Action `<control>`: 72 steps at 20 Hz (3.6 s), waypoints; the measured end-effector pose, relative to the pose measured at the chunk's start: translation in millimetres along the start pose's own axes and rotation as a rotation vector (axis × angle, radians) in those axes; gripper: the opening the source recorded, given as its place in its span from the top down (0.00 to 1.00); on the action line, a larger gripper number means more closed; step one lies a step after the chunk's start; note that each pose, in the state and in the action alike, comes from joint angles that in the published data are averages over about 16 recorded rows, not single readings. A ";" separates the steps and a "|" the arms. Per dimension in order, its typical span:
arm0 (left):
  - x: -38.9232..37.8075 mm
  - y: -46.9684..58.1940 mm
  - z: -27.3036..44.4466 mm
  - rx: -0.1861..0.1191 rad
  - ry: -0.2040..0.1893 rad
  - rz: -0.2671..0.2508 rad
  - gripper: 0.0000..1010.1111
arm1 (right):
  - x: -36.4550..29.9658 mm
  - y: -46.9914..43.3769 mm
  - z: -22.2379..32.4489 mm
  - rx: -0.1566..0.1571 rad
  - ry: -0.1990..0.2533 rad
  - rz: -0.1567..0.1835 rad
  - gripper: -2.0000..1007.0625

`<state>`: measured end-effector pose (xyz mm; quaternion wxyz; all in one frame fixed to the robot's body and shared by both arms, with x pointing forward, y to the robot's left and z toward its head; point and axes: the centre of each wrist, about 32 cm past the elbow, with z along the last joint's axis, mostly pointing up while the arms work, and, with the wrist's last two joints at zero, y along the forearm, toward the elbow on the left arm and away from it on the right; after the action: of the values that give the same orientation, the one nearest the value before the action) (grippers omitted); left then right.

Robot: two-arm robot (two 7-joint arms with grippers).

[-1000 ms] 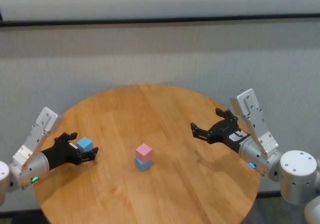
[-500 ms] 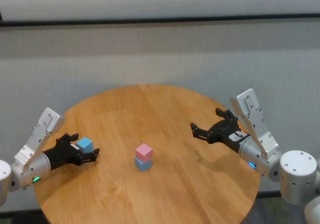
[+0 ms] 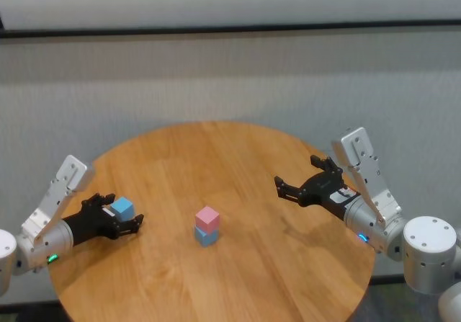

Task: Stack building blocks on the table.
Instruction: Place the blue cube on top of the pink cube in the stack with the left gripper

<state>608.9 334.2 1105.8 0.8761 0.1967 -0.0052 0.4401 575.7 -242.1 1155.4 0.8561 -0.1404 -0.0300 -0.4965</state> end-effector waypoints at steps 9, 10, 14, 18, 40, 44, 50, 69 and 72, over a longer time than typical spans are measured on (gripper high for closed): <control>0.2 -0.5 0.8 0.006 -0.007 -0.007 0.30 | 0.0 0.0 0.0 0.000 0.000 0.000 0.00; 0.1 -0.4 1.0 0.006 -0.007 -0.007 0.34 | 0.0 0.0 0.0 0.000 0.000 0.000 0.00; -1.1 0.9 2.7 0.014 -0.011 -0.006 0.46 | 0.0 0.0 0.0 0.000 0.000 0.000 0.00; -4.1 4.6 7.7 0.025 -0.019 -0.008 0.54 | 0.0 0.0 0.0 0.000 0.000 0.000 0.00; -59.8 37.9 86.8 0.014 -0.165 -0.135 0.60 | 0.0 0.0 0.0 0.000 0.000 0.000 0.00; -66.2 36.4 92.4 0.013 -0.176 -0.150 0.60 | 0.0 0.0 0.0 0.000 0.000 0.000 0.00; -70.6 31.6 99.1 0.000 -0.185 -0.160 0.60 | 0.0 0.0 0.0 0.000 0.000 0.000 0.00; -75.2 7.1 115.0 -0.014 -0.181 -0.158 0.60 | 0.0 0.0 0.0 0.000 0.000 0.000 0.00; -75.7 3.7 114.8 -0.005 -0.175 -0.156 0.60 | 0.0 0.0 0.0 0.000 0.000 0.000 0.00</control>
<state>578.5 237.9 1199.1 0.9044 0.2321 -0.0674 0.3516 575.7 -242.1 1155.4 0.8561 -0.1404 -0.0299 -0.4965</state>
